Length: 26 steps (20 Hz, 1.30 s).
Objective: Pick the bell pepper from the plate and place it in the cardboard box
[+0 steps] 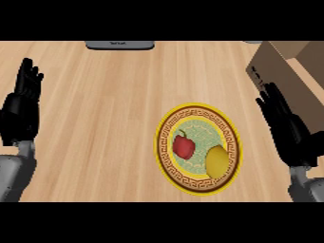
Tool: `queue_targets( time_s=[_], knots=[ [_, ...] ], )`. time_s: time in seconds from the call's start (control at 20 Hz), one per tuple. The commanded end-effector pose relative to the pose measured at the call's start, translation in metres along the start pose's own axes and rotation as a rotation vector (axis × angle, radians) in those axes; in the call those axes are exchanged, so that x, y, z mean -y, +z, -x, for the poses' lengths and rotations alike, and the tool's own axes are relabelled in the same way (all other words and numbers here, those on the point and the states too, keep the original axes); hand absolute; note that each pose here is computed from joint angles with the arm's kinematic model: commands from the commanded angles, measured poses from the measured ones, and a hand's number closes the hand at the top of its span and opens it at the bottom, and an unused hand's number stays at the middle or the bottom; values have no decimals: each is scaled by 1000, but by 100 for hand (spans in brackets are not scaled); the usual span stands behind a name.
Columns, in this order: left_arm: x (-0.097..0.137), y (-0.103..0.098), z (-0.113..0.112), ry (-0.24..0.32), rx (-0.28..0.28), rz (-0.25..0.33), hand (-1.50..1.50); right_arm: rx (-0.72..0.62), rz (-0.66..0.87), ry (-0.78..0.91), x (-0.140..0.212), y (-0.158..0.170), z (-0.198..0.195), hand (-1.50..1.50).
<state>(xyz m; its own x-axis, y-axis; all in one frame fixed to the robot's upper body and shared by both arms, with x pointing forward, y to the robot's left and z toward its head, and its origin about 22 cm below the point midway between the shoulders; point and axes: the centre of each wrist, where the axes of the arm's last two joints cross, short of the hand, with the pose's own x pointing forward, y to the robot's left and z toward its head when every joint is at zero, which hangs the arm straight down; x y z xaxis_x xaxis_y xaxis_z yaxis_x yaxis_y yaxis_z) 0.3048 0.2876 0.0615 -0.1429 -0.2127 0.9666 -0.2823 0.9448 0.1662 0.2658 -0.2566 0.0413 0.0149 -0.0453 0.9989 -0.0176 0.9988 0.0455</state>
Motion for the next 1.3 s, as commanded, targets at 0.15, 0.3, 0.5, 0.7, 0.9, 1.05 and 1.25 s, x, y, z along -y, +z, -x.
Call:
queue_targets(
  time_s=[0.15, 0.3, 0.5, 0.7, 0.9, 1.05, 1.25],
  knots=[
    [-12, 22, 14, 67, -101, -4, 0, 188, 556, 2, 35, 40, 17, 150],
    [4, 22, 13, 136, -150, 45, 0, -57, 598, 523, 95, 87, 63, 150],
    [8, 40, 16, 186, -217, 98, 0, 114, 963, 332, 5, 113, 95, -150],
    [20, 30, -1, 208, -206, 136, 0, 251, 888, 444, -39, 135, 90, -150],
    [16, 47, -1, 214, -208, 163, 0, 85, 705, 591, -18, 184, 81, -150],
    [24, 53, 6, 201, -207, 188, 0, -62, 538, 633, -21, 209, 81, -150],
    [27, 41, -5, 201, -199, 187, 0, -171, 410, 617, -25, 211, 49, -150]
  ],
)
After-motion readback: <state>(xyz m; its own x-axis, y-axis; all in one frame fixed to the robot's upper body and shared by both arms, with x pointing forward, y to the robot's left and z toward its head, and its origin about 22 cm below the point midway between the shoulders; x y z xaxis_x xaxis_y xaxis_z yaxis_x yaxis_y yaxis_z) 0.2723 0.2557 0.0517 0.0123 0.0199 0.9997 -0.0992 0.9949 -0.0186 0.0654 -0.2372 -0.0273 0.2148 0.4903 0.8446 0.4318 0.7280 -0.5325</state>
